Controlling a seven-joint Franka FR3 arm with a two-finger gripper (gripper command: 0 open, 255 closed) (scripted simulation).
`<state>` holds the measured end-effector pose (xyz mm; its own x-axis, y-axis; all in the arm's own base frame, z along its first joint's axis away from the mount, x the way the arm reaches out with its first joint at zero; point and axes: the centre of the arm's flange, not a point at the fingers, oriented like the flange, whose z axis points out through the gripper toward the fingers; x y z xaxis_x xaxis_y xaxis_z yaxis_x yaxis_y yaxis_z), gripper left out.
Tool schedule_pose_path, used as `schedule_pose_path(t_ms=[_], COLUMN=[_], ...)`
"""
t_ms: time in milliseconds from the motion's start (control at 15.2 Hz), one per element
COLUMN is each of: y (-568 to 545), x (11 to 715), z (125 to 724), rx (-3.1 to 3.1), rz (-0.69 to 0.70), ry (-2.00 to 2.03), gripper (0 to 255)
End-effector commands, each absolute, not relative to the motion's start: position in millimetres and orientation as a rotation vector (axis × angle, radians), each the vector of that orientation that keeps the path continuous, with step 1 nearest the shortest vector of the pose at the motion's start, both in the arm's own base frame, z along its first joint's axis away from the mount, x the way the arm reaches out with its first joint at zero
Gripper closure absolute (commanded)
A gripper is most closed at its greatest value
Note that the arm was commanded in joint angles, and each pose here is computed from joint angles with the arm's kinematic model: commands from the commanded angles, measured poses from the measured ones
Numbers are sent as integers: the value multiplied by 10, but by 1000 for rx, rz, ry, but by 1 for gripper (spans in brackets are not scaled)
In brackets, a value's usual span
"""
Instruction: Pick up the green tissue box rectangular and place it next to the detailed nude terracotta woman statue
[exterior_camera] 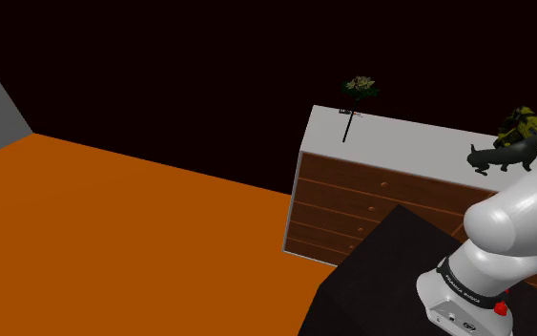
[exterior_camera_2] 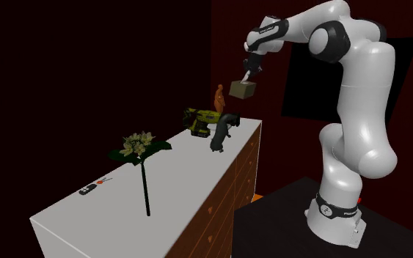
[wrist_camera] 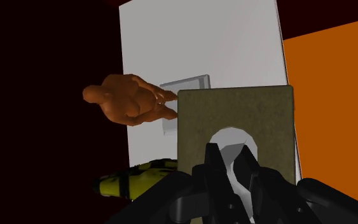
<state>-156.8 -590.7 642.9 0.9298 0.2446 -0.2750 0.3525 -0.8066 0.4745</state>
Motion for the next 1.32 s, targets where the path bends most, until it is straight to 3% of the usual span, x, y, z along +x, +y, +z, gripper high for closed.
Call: schedule_pose_path(t_ms=[0, 1254], y=[-5898, -5898], x=[-1566, -1566], z=[6324, 5321], rx=[2549, 2549], rz=[-272, -272], ry=[427, 427], gripper=[255, 255])
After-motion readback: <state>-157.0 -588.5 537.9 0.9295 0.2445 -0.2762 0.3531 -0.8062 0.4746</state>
